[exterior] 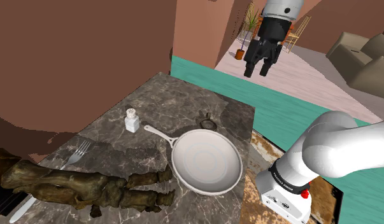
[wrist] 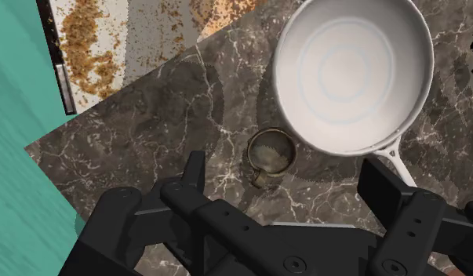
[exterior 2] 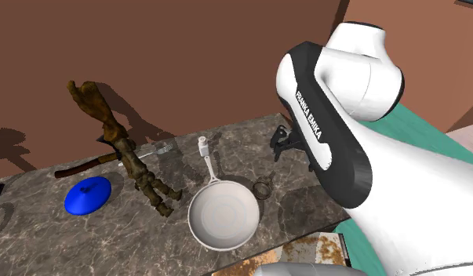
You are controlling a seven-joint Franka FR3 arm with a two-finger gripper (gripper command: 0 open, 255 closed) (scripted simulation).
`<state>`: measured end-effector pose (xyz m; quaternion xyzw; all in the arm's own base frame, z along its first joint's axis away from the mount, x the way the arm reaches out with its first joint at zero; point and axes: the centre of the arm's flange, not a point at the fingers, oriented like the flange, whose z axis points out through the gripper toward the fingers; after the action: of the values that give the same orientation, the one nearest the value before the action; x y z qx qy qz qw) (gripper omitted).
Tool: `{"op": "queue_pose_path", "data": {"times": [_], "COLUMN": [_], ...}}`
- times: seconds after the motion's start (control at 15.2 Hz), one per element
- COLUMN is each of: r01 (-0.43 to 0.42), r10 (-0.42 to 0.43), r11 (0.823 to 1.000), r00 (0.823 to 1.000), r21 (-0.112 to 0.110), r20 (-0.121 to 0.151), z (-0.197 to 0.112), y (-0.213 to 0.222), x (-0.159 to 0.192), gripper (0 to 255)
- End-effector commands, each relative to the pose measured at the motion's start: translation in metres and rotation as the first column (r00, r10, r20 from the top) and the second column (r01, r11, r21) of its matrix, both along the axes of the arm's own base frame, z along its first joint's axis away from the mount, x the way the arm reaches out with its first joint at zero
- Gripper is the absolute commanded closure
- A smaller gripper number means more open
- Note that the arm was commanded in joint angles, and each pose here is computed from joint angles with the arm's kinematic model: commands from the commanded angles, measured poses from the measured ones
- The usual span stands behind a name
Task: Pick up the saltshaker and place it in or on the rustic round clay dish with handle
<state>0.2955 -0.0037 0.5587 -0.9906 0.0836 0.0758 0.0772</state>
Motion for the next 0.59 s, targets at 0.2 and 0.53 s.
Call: {"op": "queue_pose_path", "data": {"times": [0.2, 0.53], "r01": [-0.013, -0.035], "r10": [0.013, 0.034], "r11": [1.000, 0.998], "r00": [1.000, 0.999], "r21": [-0.018, -0.048], "r20": [-0.011, -0.030], "z": [-0.012, -0.034], "y": [0.030, 0.080], "x": [0.028, 0.074], "gripper": [0, 0]}}
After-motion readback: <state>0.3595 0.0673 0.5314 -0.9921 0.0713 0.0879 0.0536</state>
